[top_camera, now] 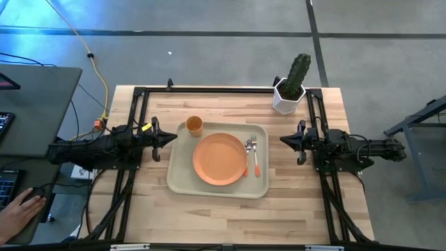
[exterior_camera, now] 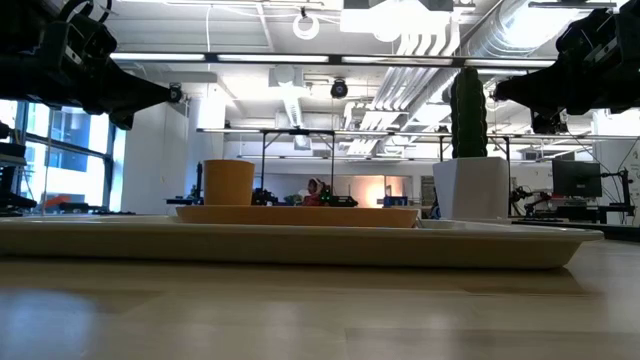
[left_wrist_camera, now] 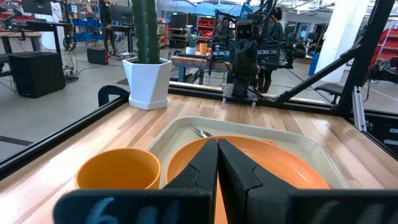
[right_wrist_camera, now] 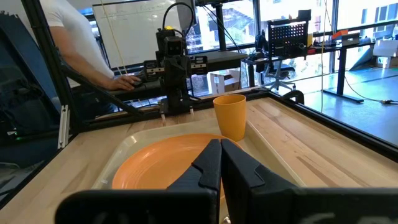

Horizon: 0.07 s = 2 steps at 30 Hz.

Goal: Pick and place plate/cup/fork/spoon on tray
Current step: Return to Home Position

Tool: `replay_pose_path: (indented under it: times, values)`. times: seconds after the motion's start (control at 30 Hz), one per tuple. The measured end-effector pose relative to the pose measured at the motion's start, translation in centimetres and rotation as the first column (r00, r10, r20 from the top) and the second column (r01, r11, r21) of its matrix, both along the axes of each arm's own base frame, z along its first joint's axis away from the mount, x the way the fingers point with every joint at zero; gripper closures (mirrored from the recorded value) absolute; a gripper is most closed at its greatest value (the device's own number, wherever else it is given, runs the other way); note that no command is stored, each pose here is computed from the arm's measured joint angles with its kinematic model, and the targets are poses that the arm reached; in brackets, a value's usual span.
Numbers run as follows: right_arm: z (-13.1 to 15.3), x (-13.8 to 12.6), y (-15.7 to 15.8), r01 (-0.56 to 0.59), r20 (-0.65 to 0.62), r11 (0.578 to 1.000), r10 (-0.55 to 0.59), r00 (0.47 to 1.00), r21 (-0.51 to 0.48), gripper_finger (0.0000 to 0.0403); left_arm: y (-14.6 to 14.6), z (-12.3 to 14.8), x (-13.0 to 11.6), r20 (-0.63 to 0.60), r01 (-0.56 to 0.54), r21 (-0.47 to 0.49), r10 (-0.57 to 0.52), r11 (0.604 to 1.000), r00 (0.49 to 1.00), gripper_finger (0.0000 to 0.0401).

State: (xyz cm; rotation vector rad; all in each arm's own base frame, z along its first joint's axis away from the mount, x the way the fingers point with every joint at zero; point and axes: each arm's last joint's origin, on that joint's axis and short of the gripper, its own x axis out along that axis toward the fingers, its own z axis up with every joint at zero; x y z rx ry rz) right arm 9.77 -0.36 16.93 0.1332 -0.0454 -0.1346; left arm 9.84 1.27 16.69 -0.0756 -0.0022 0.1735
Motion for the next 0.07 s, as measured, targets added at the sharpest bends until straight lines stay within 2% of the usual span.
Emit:
replay_pose_path:
  times: [0.07]
  values:
    - [-0.01, 0.00, 0.00, 0.000, 0.000, 1.000, 0.000, 1.000, 0.000, 0.0402, 0.00, 0.00, 0.00, 0.000, 0.000, 0.000, 0.000, 1.000, 1.000, 0.0398]
